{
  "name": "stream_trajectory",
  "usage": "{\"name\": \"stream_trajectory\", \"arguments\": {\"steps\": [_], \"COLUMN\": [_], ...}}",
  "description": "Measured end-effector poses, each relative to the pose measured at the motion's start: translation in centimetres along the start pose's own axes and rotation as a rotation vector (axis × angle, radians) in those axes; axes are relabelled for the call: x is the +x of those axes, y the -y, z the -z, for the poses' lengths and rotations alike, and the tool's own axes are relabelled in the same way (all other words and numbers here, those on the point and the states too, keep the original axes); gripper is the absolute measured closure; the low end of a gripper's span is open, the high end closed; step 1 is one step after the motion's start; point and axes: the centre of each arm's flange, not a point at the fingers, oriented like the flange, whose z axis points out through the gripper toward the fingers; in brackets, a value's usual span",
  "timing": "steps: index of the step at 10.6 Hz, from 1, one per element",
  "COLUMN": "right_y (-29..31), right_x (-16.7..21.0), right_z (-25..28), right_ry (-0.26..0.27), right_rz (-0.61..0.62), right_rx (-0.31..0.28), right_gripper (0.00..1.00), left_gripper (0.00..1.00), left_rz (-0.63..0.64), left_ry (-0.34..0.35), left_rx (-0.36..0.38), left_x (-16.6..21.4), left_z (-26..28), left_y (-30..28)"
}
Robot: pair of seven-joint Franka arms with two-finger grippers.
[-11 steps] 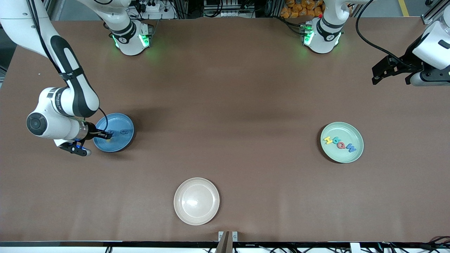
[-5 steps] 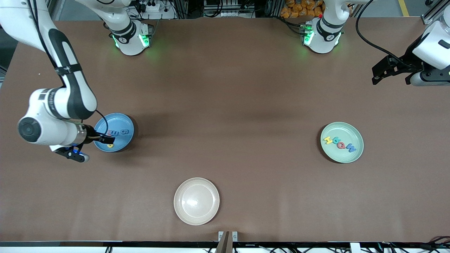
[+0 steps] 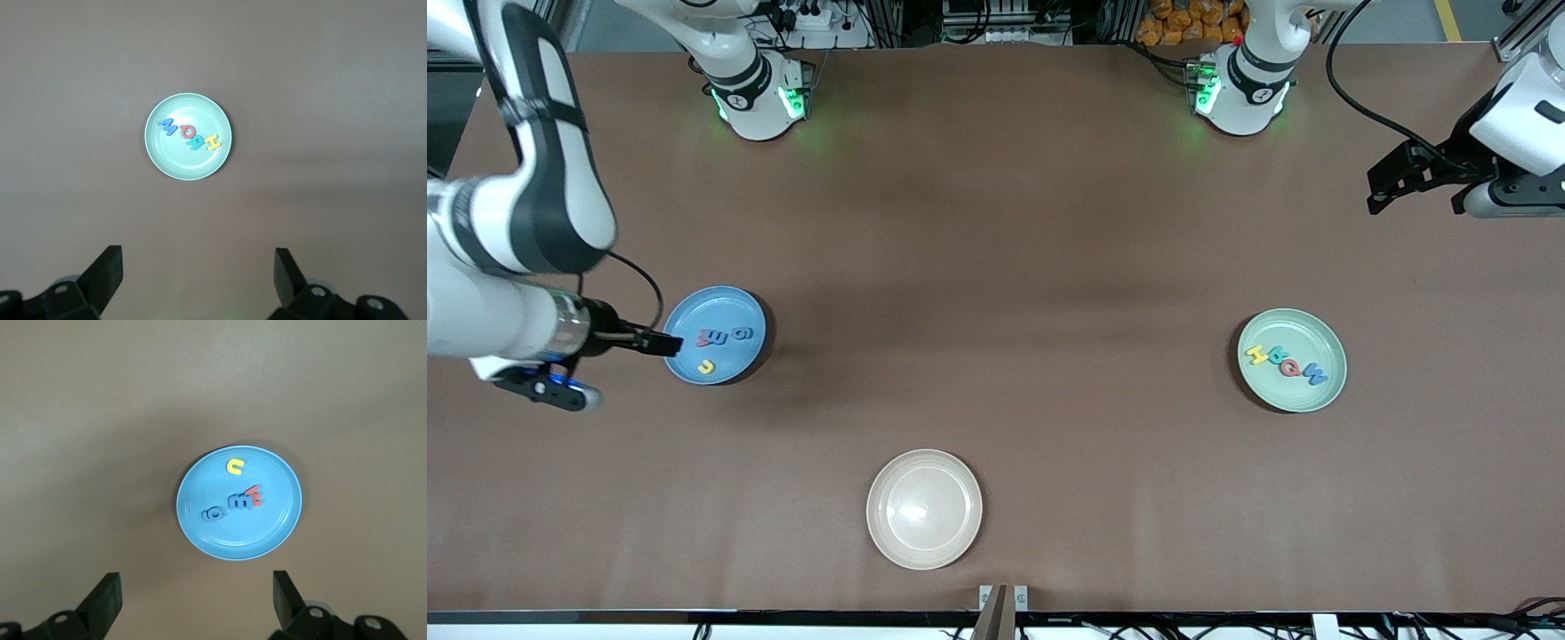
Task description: Sort upper and lower case letters into plates
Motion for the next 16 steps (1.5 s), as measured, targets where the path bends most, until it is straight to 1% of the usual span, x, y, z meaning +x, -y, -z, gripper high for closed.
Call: {"name": "stream_trajectory", "arguments": {"steps": [4,5,6,7,9,11,14,16], "right_y": [-0.3,-0.1,-0.2,-0.9,-3.5,-4.1,-3.1,-1.6], "right_x": [-3.3,-3.7,-3.8,-3.7,-4.1,-4.7,-5.1,-6.0], "right_z": [8.7,10.4,11.3,11.9,14.3,16.1,16.1,15.8], "right_ry": [-0.139,-0.167,-0.180,-0.184,-0.168,-0.178,-0.173,-0.155], "right_rz": [0.012,0.031,0.061,0.081,0.079,0.073,0.085,0.113], "right_rx": [0.034,0.042,0.043,0.042,0.034,0.032,0.034,0.027], "right_gripper": [0.00,0.00,0.00,0.00,0.00,0.00,0.00,0.00], "left_gripper": [0.00,0.00,0.00,0.00,0.00,0.00,0.00,0.00], "left_rz": [0.000,0.000,-0.001,0.000,0.000,-0.001,-0.001,0.000], "left_ry": [0.000,-0.001,-0.002,-0.003,-0.005,-0.007,-0.010,-0.010], "left_rx": [0.000,0.000,0.000,0.000,-0.001,-0.001,-0.001,-0.009], "left_x": [0.0,0.0,0.0,0.0,0.0,0.0,0.0,0.0], "left_z": [0.0,0.0,0.1,0.1,0.2,0.3,0.5,0.5], "left_y": [0.0,0.0,0.0,0.0,0.0,-0.1,0.0,-0.1]}}
